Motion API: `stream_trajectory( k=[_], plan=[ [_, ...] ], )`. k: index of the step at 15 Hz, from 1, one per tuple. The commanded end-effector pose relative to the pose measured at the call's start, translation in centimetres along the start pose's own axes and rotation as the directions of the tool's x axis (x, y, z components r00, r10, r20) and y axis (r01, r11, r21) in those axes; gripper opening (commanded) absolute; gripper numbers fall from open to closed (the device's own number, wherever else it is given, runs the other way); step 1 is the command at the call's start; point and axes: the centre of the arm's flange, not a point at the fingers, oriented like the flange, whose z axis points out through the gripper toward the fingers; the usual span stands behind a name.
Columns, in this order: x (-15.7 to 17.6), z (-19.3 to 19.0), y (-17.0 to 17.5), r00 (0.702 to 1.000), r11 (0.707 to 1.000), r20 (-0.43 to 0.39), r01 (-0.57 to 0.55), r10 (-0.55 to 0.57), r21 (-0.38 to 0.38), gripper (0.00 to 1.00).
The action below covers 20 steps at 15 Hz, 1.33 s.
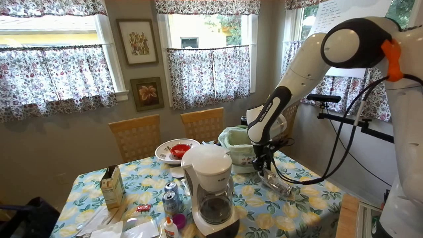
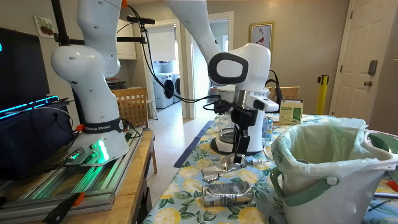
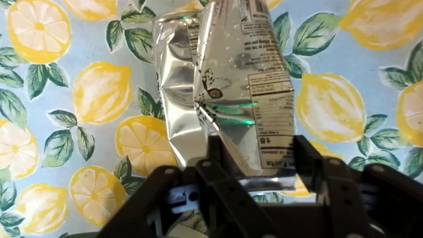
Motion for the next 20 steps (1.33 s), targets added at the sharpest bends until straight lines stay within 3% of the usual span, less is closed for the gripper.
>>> stream_trajectory(
  k=[1, 2, 3, 5, 12, 15, 20],
  plan=[
    [1.8, 1.1, -0.2, 1.0, 1.0, -0.005, -0.002, 0.002, -0.012, 0.39],
    [1.9, 1.2, -0.3, 1.0, 1.0, -0.004, 0.004, -0.004, -0.011, 0.82],
    [1.9, 1.1, -0.3, 1.0, 1.0, -0.009, 0.009, -0.009, -0.013, 0.84],
    [2.0, 0.8, -0.4, 1.0, 1.0, -0.02, 0.015, -0.015, -0.019, 0.97],
    [1.0, -3.8, -0.7, 0.996, 0.999, -0.081, 0.036, -0.038, -0.028, 1.0],
    [0.9, -8.6, 0.7, 0.985, 0.998, -0.17, 0.036, -0.043, -0.043, 1.0],
    [2.7, -15.1, 4.7, 0.94, 0.998, -0.34, -0.038, 0.02, -0.046, 1.0]
  ],
)
